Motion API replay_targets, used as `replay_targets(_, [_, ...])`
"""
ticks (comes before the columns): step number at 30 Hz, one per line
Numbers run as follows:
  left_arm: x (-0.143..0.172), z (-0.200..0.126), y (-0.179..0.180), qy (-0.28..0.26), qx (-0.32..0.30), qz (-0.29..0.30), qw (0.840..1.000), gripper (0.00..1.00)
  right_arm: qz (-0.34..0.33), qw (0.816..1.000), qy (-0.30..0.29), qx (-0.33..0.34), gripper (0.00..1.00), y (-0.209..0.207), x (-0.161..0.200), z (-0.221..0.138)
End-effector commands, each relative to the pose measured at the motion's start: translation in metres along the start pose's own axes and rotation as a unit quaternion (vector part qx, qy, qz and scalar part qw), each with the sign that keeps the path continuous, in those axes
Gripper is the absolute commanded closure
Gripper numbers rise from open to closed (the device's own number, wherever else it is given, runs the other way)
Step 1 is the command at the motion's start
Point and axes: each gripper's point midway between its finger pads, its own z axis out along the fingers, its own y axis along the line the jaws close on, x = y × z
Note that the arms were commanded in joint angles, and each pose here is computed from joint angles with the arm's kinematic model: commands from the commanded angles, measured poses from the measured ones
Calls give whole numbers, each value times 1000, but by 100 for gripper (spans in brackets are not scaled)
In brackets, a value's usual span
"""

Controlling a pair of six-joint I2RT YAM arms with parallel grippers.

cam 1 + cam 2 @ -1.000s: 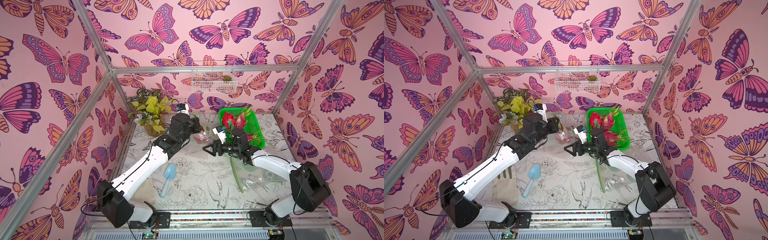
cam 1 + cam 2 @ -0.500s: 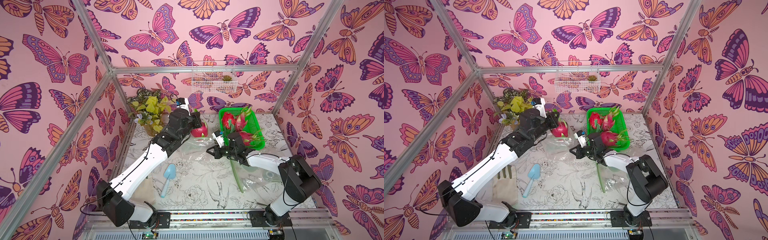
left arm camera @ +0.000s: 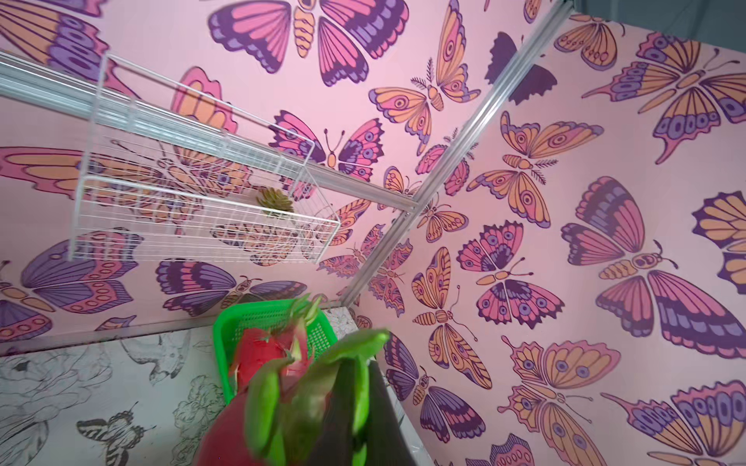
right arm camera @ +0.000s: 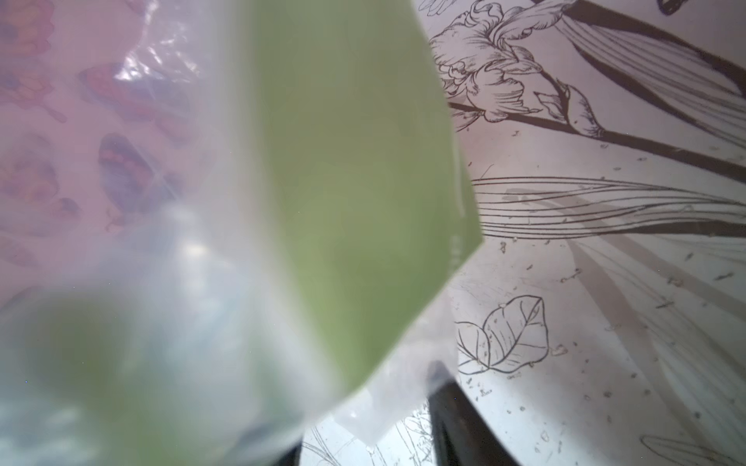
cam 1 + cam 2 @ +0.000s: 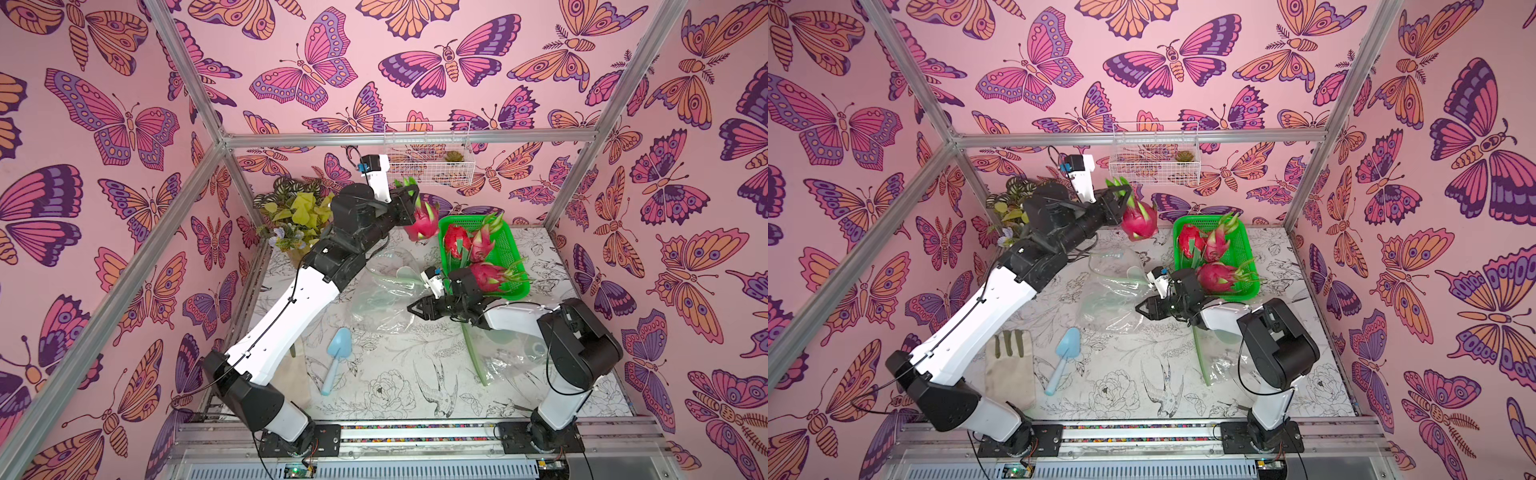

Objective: Open the zip-top bag and take out the dragon fruit
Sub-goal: Pick up the dragon fruit from the zipper food storage bag.

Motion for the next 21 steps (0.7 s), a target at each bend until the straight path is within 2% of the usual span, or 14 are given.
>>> replay_targets(1, [7,19,-16,13,50,13,999,100,-25,1000,-13,-3,39,20,-19,-21])
replay_targets(6, [15,46,-21,27,81,14,996,100,-31,999,-36,23,38,26,-32,-73])
replay_targets(11, [38,72,-15,47,92,10,995,100,13,992,-85,87,43,0,-44,-138])
replay_targets(16, [68,102,-6,73,101,1,992,100,80,971,-150,170,46,-35,-52,-205])
replay_targets(21, [103,127,-2,103,109,-10,989,100,123,943,-213,225,46,-57,-55,-251])
